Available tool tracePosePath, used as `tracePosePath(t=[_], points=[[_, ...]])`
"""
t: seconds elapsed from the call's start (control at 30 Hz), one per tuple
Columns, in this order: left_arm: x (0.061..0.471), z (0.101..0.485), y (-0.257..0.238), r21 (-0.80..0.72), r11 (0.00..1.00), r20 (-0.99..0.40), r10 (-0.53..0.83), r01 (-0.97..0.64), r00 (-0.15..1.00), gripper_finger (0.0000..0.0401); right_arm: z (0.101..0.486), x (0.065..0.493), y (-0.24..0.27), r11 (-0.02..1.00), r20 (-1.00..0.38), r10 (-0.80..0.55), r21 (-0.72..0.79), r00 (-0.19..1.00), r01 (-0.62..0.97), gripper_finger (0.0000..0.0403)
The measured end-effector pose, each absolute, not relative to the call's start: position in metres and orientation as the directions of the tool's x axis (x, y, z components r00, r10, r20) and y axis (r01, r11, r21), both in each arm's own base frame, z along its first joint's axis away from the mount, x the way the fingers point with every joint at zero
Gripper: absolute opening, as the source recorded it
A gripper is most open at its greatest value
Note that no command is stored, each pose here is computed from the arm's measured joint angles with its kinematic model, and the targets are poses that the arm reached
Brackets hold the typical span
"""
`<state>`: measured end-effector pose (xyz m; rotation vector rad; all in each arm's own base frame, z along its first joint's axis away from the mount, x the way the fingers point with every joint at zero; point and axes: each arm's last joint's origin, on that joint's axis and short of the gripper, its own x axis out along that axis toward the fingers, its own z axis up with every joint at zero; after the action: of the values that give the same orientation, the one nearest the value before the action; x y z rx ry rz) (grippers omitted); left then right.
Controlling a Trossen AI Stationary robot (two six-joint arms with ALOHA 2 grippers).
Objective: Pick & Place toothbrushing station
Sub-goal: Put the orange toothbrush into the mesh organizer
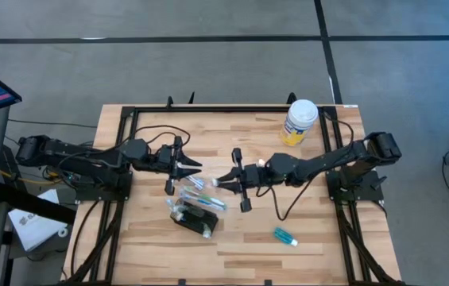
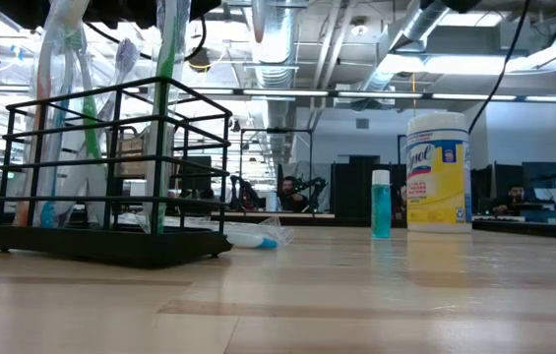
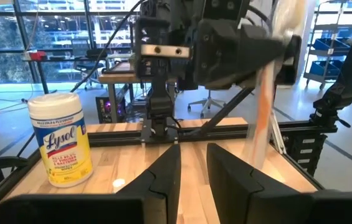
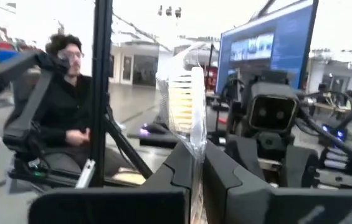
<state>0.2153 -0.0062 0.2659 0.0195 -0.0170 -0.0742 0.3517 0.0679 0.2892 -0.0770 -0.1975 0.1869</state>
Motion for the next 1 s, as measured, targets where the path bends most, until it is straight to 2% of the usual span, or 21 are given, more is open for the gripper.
tracePosePath(t=[0.27,0.7,1.0], points=[[0.215,0.265,-0.006,0.022,0.997,0.012,-0.074,0.074,0.997,0.0071,0.270,0.339,0.065,0.982,0.261,0.186,-0.004,0.947,-0.191,0.0002],[0.215,0.265,-0.006,0.022,0.997,0.010,-0.074,0.073,0.997,0.0071,0.222,0.363,0.074,0.948,0.356,0.259,0.084,0.898,-0.306,0.0002],[0.215,0.265,-0.006,0.022,0.997,0.009,-0.074,0.073,0.997,0.0071,0.203,0.382,0.080,0.932,0.340,0.300,0.093,0.891,-0.349,0.0002]])
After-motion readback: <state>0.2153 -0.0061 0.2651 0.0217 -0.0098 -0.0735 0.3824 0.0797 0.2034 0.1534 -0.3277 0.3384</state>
